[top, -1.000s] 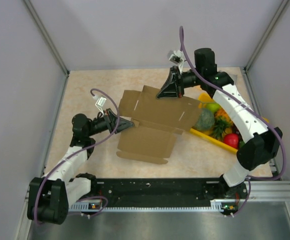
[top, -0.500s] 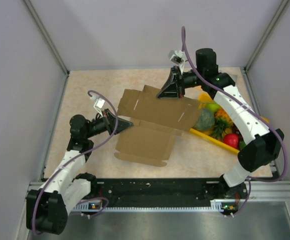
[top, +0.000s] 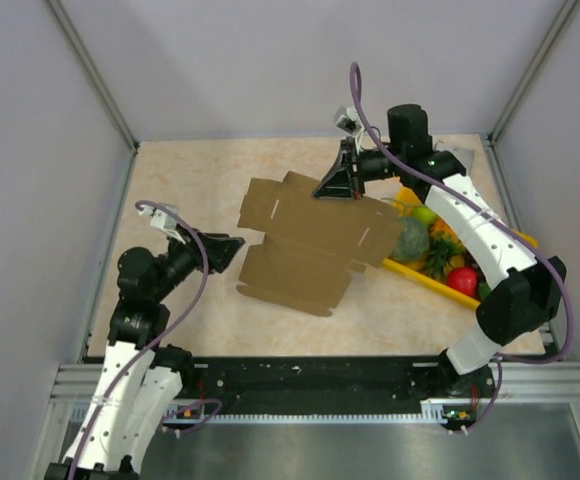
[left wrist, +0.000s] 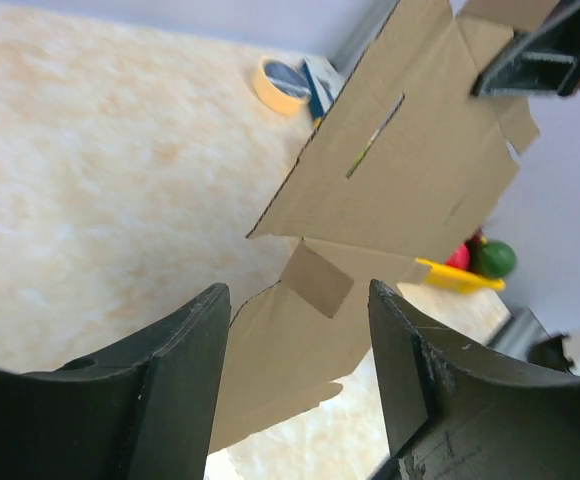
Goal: Fold the paper box
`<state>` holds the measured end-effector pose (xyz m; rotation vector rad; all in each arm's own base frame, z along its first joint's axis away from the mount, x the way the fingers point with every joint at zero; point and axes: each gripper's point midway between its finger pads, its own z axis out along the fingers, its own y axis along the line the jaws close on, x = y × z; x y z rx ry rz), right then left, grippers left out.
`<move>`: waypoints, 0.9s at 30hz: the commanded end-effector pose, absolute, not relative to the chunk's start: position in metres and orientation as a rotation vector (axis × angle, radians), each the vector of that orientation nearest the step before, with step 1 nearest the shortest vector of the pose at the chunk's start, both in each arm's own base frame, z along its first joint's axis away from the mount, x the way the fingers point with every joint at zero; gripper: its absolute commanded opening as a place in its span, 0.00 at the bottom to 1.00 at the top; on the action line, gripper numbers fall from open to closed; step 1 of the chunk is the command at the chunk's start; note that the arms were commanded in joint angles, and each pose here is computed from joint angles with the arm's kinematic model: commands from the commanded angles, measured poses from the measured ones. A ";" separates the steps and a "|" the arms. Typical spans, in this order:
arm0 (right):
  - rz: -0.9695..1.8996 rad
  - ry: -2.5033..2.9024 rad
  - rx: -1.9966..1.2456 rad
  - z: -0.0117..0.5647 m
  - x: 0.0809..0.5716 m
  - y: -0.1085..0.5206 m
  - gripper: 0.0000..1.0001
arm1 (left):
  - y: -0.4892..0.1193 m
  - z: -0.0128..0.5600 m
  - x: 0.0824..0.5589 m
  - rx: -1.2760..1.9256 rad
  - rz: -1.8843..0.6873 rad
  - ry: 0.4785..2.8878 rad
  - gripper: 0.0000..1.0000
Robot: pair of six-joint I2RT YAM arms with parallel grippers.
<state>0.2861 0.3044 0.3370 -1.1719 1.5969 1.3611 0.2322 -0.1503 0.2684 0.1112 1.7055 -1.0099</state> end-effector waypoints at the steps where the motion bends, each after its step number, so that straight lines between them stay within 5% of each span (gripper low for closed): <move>1: 1.303 1.599 -1.154 0.338 0.294 0.308 0.00 | -0.121 0.289 0.254 0.004 -0.805 1.624 0.63; 5: 1.303 1.646 -1.151 0.319 0.299 0.312 0.00 | -0.132 0.286 0.280 0.013 -0.848 1.666 0.62; 8: 1.315 1.668 -1.155 0.307 0.301 0.314 0.00 | -0.134 0.285 0.296 0.039 -0.833 1.628 0.52; 14: 1.311 1.709 -1.152 0.291 0.308 0.317 0.00 | -0.146 0.292 0.306 0.138 -0.871 1.534 0.62; 19: 1.300 1.730 -1.153 0.281 0.315 0.318 0.00 | -0.165 0.286 0.314 0.236 -0.963 1.542 0.61; 27: 1.272 1.772 -1.140 0.268 0.327 0.321 0.00 | -0.170 0.271 0.336 0.235 -0.982 1.546 0.41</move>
